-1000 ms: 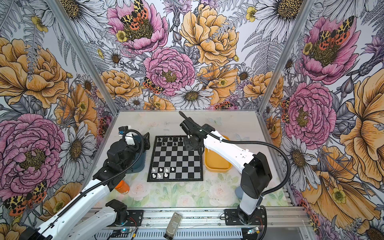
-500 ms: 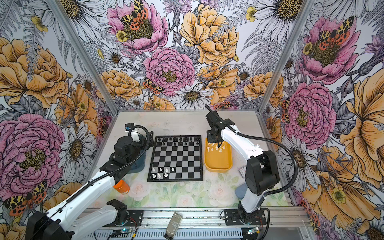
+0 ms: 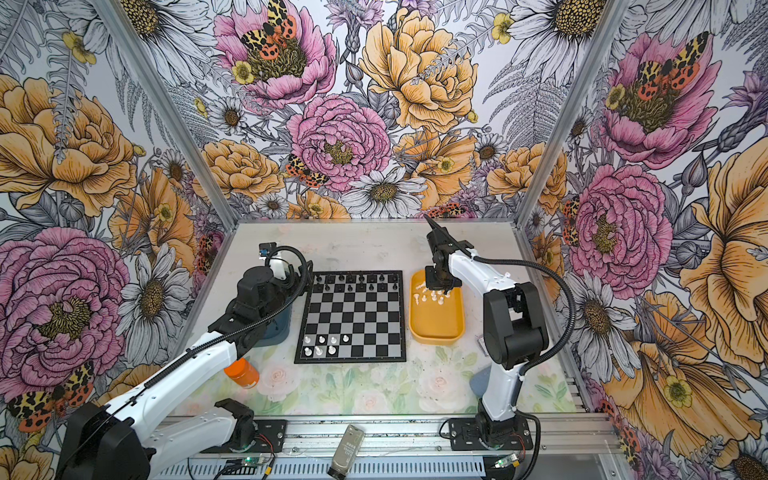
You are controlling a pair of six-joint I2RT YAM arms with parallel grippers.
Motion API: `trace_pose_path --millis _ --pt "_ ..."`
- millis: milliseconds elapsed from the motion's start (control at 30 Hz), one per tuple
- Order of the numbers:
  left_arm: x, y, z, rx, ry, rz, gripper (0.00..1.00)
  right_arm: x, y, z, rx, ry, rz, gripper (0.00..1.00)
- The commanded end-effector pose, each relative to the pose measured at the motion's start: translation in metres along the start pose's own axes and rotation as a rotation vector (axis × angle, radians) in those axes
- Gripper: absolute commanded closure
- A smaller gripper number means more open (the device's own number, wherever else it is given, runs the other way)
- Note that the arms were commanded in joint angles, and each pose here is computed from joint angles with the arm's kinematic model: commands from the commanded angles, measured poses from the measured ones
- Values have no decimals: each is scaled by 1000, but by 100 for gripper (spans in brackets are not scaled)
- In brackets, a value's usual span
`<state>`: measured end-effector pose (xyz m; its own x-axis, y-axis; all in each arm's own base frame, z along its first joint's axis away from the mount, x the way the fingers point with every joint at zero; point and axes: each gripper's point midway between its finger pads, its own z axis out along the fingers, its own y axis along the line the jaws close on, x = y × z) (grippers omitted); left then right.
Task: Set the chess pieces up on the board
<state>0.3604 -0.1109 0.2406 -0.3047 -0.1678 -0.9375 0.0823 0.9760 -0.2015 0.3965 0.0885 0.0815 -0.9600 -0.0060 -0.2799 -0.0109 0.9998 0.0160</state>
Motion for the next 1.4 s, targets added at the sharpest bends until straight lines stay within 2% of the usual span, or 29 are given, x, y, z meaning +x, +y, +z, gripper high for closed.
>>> trace_pose_path --millis 0,300,1367 --pt "-19 -10 0 38 -41 -23 9 -9 0 10 -28 -10 2 83" --pt "-18 -10 1 37 -37 -23 9 -8 -7 24 -13 17 9 84" --pt "-16 -13 2 43 -30 -23 9 -17 -7 38 -29 19 24 82"
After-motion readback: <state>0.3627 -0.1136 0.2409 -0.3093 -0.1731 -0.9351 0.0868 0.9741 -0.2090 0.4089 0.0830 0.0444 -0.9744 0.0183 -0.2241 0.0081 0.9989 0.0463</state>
